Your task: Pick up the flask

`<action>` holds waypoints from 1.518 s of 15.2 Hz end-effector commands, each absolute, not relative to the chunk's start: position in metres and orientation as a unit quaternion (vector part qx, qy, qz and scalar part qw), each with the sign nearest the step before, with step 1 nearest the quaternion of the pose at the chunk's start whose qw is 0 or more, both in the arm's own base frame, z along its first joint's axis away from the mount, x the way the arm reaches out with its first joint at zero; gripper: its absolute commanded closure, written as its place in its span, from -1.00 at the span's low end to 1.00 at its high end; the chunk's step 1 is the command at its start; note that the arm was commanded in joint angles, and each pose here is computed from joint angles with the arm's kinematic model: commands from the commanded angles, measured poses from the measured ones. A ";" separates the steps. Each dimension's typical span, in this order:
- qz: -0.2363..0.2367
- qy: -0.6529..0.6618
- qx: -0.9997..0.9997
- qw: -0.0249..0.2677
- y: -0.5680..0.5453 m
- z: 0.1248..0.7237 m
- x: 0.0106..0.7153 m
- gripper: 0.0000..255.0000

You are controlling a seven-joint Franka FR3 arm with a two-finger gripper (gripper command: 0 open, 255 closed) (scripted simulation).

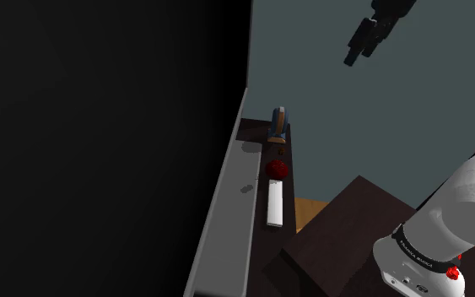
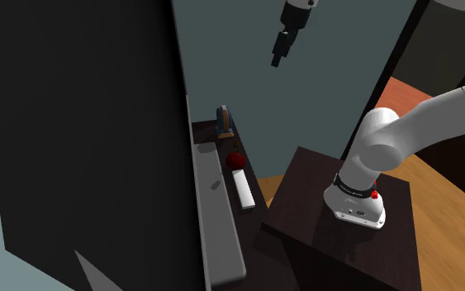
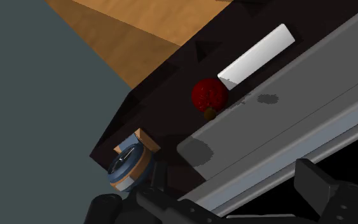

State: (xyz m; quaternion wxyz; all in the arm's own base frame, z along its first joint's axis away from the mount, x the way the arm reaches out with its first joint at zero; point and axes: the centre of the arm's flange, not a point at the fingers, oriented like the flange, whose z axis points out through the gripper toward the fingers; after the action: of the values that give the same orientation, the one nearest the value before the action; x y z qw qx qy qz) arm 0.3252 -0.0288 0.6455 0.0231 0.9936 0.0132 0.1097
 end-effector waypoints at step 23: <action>0.034 -0.015 0.999 -0.008 -0.022 0.383 0.463 -1.00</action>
State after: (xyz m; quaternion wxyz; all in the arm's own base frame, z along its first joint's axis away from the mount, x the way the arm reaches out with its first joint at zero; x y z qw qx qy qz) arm 0.4571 -0.0239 0.3970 -0.0067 0.9992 -0.0140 0.0371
